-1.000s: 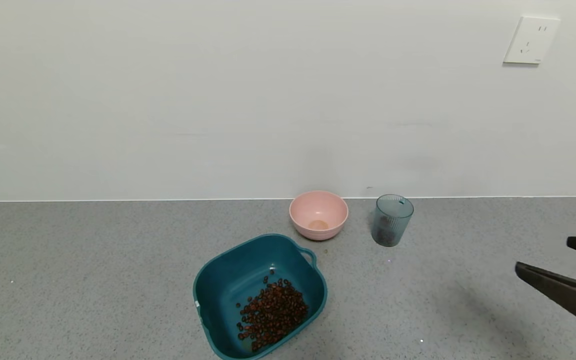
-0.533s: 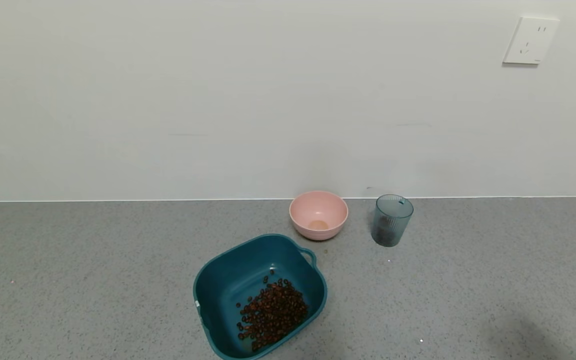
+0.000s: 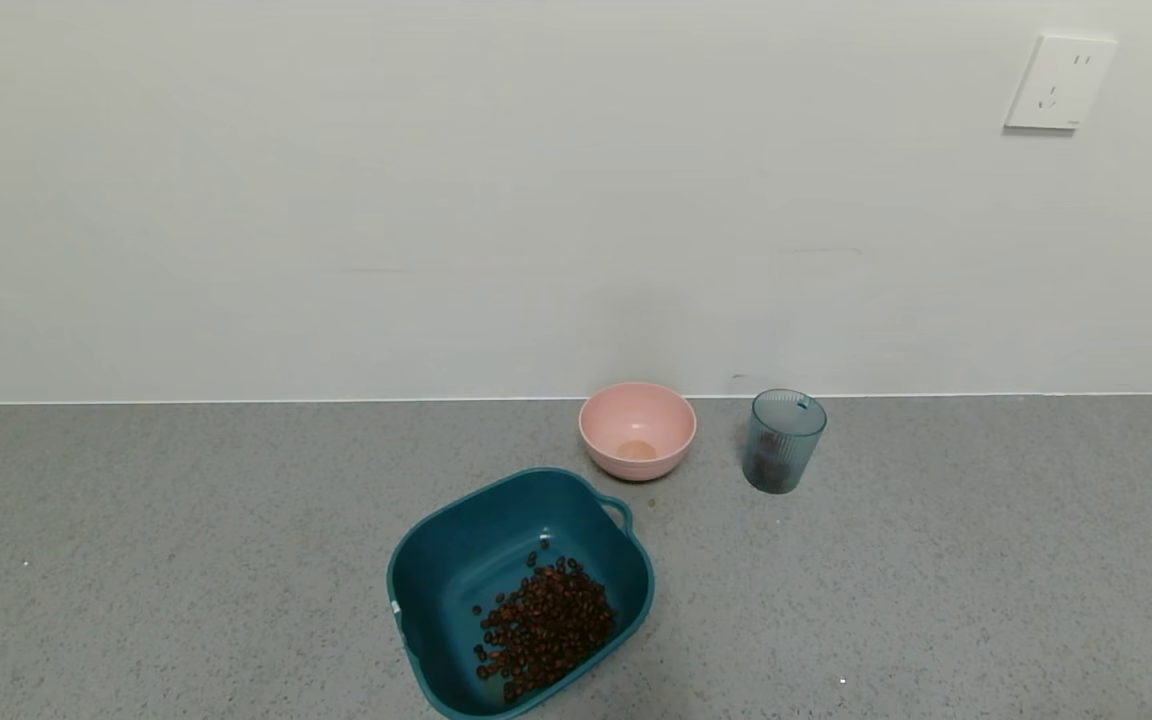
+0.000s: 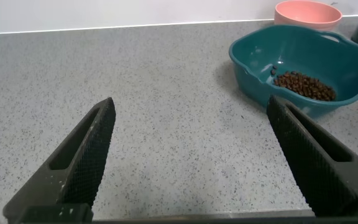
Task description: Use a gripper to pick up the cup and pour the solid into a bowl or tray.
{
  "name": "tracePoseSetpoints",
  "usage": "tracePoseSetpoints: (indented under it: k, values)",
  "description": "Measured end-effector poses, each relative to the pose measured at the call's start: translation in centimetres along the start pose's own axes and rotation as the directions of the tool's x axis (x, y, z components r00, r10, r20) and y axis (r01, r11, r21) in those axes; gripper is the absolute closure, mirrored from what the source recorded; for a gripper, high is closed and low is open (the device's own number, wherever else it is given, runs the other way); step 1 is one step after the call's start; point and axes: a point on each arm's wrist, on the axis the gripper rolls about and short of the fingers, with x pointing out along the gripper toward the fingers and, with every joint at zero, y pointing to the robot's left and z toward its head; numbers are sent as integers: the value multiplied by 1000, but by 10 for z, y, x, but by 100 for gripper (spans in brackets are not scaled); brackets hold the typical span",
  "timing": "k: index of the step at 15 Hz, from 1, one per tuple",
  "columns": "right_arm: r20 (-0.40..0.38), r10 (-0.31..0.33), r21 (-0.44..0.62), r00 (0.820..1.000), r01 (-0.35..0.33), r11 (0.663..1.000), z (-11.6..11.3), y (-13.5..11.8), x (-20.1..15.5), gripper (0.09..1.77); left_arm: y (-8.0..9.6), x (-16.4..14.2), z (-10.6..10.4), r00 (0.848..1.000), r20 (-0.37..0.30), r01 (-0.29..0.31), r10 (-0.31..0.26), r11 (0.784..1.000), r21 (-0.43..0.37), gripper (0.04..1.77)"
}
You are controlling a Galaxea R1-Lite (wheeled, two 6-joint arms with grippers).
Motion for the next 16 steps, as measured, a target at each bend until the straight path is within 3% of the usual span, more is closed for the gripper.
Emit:
tracePoseSetpoints:
  k: [6,10,13,16]
  values:
    - [119,-19,-6,993,19,1000,-39,3,-26,16,0,0,0,1000,0,0,0,1000,0,6]
    - [161,-28,-6,987,29,1000,-68,2,-15,16,0,0,0,1000,0,0,0,1000,0,6]
    - [139,-21,-38,990,26,999,-95,2,0,16,0,0,0,1000,0,0,0,1000,0,6]
    - [62,-19,-51,998,22,998,-116,2,7,16,0,0,0,1000,0,0,0,1000,0,6]
